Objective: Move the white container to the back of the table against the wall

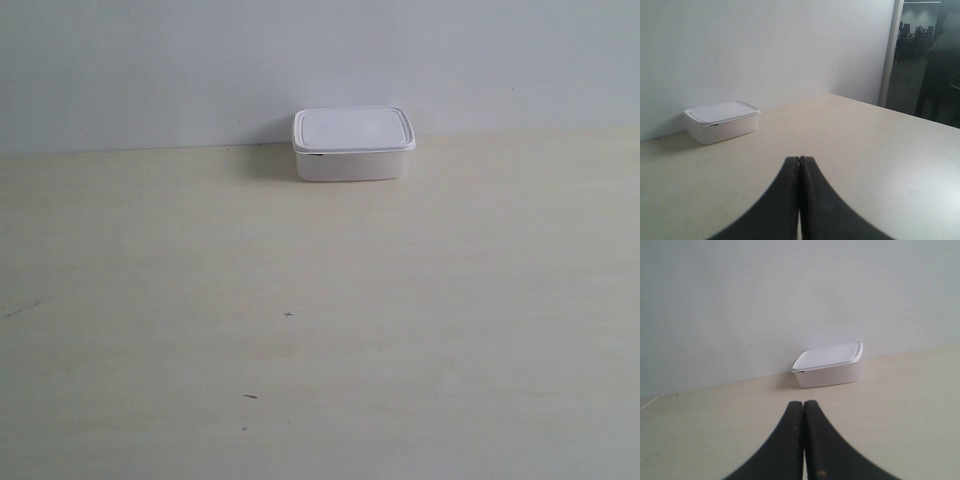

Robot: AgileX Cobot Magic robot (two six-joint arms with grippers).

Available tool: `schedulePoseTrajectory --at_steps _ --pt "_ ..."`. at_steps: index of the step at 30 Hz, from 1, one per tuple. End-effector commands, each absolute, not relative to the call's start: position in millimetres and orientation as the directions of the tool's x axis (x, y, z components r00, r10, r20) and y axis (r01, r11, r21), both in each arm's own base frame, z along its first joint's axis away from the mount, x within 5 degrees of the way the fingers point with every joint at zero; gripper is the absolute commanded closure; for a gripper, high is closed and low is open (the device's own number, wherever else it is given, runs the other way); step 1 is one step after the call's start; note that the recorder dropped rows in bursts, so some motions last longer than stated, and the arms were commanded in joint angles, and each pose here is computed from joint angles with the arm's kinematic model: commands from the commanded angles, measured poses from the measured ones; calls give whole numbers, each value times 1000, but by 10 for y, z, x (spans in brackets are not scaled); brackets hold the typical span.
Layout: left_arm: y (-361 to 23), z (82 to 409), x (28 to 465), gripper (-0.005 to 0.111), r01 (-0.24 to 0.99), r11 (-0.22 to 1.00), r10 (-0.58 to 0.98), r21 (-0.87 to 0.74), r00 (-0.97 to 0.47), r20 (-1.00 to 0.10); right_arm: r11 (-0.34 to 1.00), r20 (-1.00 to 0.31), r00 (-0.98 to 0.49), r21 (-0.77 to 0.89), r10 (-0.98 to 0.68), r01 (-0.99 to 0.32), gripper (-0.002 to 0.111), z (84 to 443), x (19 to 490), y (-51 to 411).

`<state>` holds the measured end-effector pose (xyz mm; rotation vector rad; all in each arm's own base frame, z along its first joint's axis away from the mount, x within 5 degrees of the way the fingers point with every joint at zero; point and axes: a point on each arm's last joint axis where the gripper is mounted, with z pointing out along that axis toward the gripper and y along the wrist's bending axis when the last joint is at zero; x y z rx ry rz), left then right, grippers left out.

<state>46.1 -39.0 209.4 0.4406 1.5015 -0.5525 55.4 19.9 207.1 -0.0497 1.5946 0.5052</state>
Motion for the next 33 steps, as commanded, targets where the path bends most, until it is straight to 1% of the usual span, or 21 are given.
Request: schedulePoseTrajectory --at_steps 1,12,17,22,27,33 --pt "-387 2101 455 107 593 803 -67 -55 -1 -998 898 -958 -100 286 268 -334 108 2060 551 199" --pt "-389 2102 451 107 598 799 -68 -55 0 -998 898 -959 -87 283 269 -338 108 2068 540 194" --pt "-385 2120 418 107 615 787 -84 -50 27 -996 896 -959 -70 283 276 -343 108 2082 531 192" --pt "-383 2118 422 107 598 800 -81 -48 28 -996 908 -958 -62 285 280 -308 108 2080 538 171" --pt "-329 2117 466 107 492 870 -75 -47 37 -996 934 -958 -33 285 284 -215 108 2080 552 116" --pt "-222 2117 526 107 293 955 -66 -47 53 -996 955 -958 3 285 286 -88 108 2078 563 41"
